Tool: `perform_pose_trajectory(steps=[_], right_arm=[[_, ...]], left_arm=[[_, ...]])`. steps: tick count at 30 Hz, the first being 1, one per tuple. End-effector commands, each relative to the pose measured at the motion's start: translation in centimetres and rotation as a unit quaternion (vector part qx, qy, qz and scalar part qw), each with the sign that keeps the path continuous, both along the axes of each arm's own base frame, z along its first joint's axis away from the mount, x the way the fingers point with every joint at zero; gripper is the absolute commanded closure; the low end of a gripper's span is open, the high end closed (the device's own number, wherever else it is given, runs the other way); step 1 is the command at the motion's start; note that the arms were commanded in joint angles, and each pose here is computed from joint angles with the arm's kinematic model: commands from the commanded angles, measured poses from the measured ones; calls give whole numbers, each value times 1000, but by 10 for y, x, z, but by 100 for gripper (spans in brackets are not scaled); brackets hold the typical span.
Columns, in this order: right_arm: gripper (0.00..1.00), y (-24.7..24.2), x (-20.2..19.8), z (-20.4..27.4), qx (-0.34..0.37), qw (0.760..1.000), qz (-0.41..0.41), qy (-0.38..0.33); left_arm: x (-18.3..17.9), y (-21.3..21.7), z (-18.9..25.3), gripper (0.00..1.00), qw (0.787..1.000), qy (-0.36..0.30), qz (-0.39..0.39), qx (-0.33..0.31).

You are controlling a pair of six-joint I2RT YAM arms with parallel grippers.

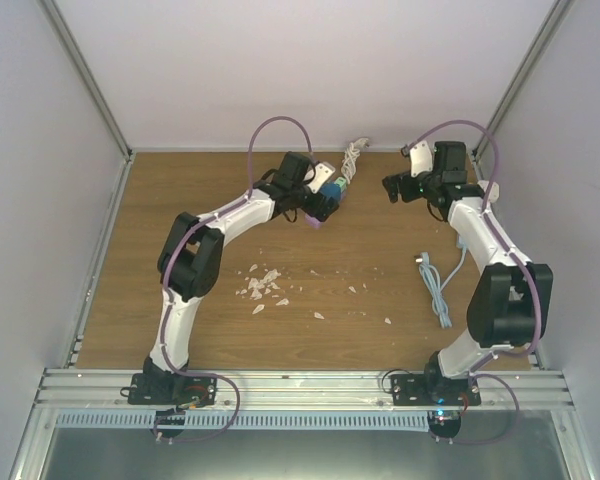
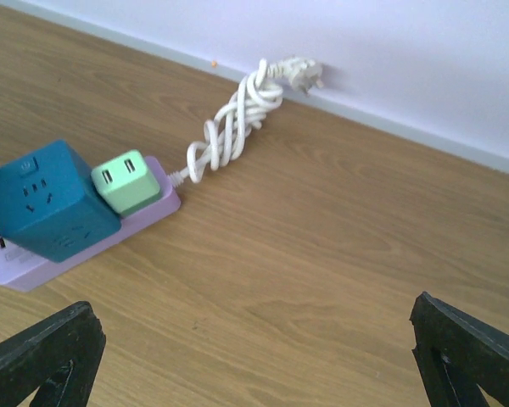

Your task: Pull the plug off the socket

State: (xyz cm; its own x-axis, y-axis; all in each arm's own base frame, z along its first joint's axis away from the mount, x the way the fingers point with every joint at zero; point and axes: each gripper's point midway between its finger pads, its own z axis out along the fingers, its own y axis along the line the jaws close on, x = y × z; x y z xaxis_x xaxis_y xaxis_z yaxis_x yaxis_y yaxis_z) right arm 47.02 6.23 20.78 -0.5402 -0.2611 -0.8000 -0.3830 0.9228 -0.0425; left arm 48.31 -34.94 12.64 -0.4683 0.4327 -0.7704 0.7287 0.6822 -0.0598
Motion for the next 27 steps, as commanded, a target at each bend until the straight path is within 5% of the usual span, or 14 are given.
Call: perform_pose_trajectory(steps=[1,6,20,27], right_arm=[[0,4,1,49,2,999,2,-53],[0,6,-3,55,10,998,6,-58],[0,15,-15,64,9,997,40,-69],[0,18,-19,58,11,997,52,-61]], left_arm=[[24,-13,7,3,999,-37,10,-5],[33,-20,-1,7,999,-36,6,-1],[32,-10,-16,41,999,-34,16,36],[17,-3,-12,46,999,-33,3,42]])
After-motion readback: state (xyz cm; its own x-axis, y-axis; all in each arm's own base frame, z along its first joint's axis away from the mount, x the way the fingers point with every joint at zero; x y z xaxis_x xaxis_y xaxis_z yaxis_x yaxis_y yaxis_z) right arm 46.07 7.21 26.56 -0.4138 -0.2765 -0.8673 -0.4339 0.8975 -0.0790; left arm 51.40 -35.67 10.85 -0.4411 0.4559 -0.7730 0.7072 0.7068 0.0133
